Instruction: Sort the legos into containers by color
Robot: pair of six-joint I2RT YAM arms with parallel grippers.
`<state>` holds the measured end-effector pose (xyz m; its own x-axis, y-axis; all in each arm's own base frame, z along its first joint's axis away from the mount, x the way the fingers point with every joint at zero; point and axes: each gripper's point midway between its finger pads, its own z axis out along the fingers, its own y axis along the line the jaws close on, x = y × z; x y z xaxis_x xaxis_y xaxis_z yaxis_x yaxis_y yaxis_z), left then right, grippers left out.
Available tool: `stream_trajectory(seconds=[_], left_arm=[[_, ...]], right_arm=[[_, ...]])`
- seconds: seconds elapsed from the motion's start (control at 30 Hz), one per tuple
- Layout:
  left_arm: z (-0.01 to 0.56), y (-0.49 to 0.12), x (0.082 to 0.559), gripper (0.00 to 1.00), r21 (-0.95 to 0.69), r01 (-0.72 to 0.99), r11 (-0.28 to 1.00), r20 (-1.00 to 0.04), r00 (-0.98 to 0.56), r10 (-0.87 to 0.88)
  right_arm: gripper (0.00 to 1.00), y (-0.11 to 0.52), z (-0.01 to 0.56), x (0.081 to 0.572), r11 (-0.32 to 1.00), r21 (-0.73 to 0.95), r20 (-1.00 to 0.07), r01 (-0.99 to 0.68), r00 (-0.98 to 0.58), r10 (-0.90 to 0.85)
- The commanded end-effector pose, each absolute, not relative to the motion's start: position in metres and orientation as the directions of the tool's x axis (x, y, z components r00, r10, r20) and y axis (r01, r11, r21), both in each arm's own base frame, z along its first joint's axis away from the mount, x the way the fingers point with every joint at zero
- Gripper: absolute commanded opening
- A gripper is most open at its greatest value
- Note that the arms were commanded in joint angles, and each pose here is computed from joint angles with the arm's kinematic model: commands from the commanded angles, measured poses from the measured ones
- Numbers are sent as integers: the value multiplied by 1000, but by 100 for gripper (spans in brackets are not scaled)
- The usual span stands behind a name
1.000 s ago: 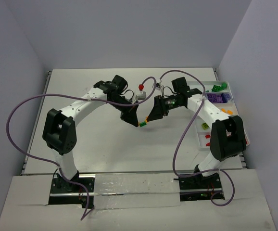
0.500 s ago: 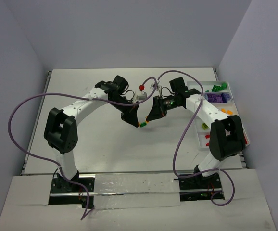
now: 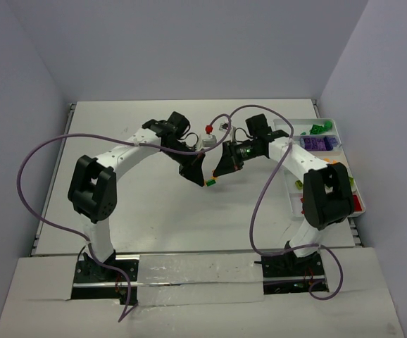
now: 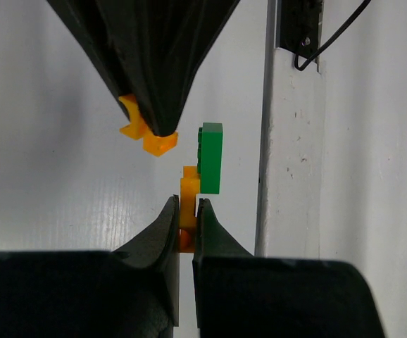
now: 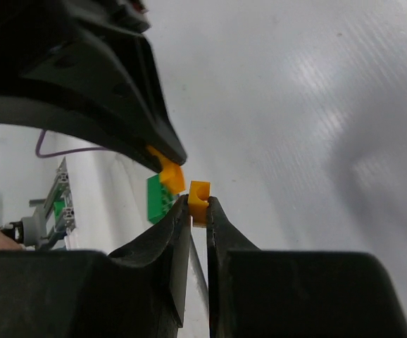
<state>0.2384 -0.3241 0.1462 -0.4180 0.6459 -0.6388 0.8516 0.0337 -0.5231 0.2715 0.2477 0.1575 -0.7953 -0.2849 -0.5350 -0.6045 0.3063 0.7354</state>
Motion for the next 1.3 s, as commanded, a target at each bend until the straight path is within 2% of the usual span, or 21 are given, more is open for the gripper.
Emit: stream_trajectory(seconds=[0.0,0.23,0.37,0.47,0.53,0.73,1.07,1.27], left_arm=[[160,-334,247,0,-465,885,-8,-701,-363,614],[162,-328,242,0,-456,890,15,-698,-368,614],[162,-324,243,0,-443,895,53,-698,-382,606],[158,-323,253,0,-440,885,153,-672,-438,597],[150,-320,276,0,-387,880,277,-656,-474,588],[153,-325,306,0,-367,845,390,-662,-531,528],[157,-334,327,0,-364,831,420,-691,-544,476],[155,-332,334,0,-363,829,425,-696,-544,469]], right_arm=[[0,247,153,298,390,675,-573,-626,-778,-258],[0,201,143,332,567,585,-586,-580,-785,-198],[0,125,135,349,743,478,-572,-469,-808,-142],[0,52,132,345,854,386,-540,-349,-836,-98],[0,1,134,346,922,267,-545,-281,-833,-97],[0,-48,138,354,957,196,-524,-214,-848,-82],[0,-94,131,392,984,106,-500,-145,-863,-73],[0,-112,106,402,993,65,-441,-103,-895,-64]])
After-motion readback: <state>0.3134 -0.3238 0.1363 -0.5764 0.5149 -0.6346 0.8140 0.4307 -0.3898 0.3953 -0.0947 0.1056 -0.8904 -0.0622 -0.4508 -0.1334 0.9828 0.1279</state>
